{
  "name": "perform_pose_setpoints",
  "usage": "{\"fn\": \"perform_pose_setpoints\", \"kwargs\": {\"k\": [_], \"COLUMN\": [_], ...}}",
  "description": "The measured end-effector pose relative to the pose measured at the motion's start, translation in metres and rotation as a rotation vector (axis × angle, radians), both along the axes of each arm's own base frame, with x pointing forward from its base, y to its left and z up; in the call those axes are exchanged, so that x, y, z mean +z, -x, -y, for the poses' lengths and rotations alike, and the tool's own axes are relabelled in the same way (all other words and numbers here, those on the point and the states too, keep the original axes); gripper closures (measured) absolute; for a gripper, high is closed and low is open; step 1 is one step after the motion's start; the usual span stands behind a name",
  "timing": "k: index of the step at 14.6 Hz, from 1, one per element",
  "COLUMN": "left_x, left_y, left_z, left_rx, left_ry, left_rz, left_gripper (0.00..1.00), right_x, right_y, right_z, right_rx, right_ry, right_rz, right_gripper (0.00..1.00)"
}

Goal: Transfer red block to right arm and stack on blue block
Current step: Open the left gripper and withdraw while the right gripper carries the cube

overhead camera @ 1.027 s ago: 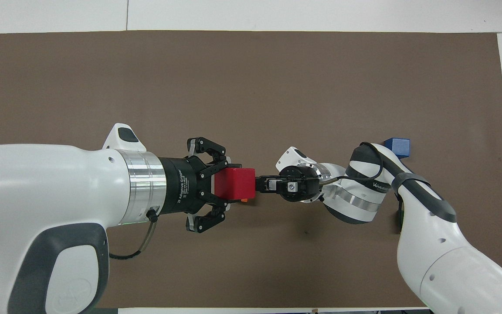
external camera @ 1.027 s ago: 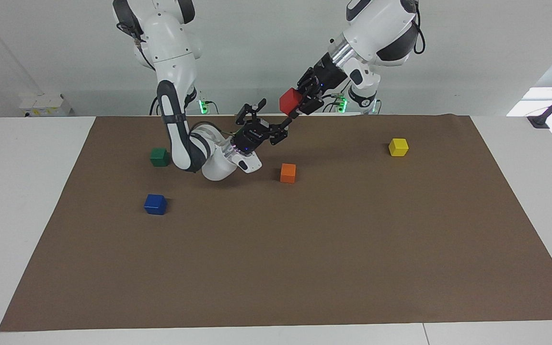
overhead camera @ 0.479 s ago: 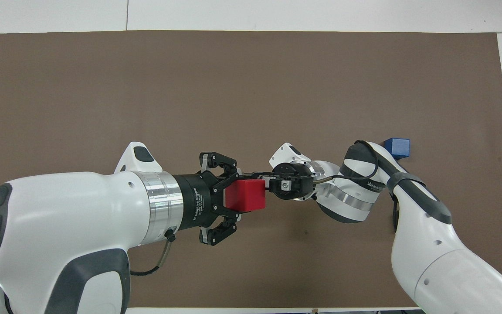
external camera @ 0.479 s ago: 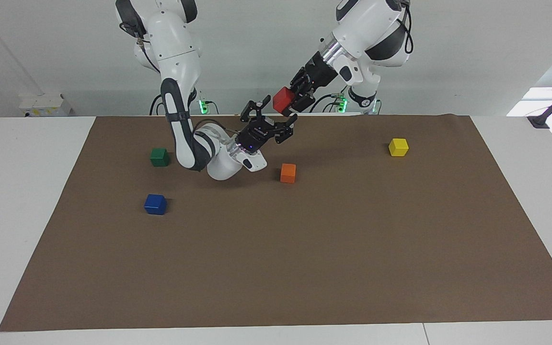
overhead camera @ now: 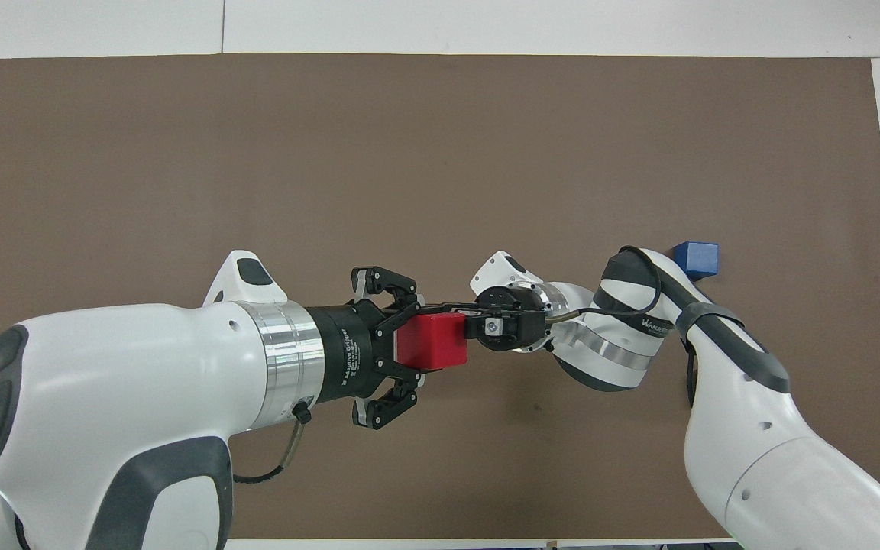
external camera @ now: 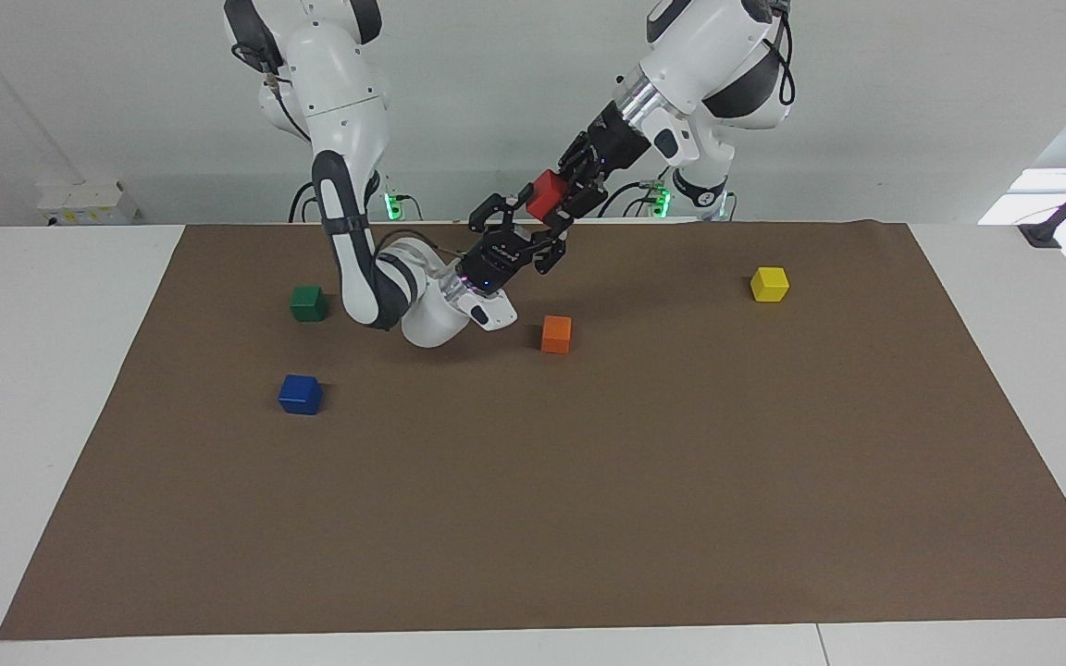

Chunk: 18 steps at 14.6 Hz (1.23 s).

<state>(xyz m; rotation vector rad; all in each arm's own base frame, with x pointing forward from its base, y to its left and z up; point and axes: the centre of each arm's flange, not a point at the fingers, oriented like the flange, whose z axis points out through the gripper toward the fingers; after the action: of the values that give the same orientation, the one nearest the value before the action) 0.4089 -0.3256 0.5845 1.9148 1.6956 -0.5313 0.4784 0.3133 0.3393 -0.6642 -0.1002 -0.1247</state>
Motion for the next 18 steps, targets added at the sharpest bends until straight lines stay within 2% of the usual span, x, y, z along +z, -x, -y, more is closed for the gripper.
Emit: {"fn": "perform_pose_setpoints", "kwargs": {"k": [1, 4, 5, 8, 9, 13, 16, 18], "left_x": [-0.001, -0.001, -0.001, 0.005, 0.009, 0.02, 0.013, 0.01], "left_y": [-0.001, -0.001, -0.001, -0.016, -0.023, -0.058, -0.073, -0.082], "left_z": [-0.001, -0.001, -0.002, -0.025, -0.04, -0.123, -0.17, -0.201], "left_rx": [-0.005, -0.006, -0.002, 0.049, 0.054, -0.007, -0.075, -0.124], "left_ry": [-0.002, -0.002, 0.0, 0.007, 0.002, -0.037, -0.17, -0.234], "left_rz": [0.005, 0.007, 0.006, 0.011, 0.008, 0.118, 0.2, 0.257], "left_gripper": [0.45, 0.45, 0.42, 0.07, 0.0, 0.0, 0.0, 0.0], "right_x": [-0.001, -0.001, 0.0, -0.002, -0.001, 0.001, 0.008, 0.027], "right_y": [0.0, 0.0, -0.001, -0.002, -0.005, -0.008, -0.026, -0.041], "right_z": [0.0, 0.0, -0.001, -0.002, -0.002, -0.001, 0.007, 0.02], "right_rx": [0.001, 0.0, -0.003, -0.018, -0.027, -0.041, -0.073, -0.098], "right_ry": [0.005, 0.006, 0.007, 0.021, 0.027, 0.055, 0.215, 0.363], "right_rz": [-0.004, -0.004, -0.001, 0.002, 0.001, -0.001, -0.044, -0.043], "right_gripper": [0.45, 0.45, 0.45, 0.45, 0.45, 0.45, 0.45, 0.45]}}
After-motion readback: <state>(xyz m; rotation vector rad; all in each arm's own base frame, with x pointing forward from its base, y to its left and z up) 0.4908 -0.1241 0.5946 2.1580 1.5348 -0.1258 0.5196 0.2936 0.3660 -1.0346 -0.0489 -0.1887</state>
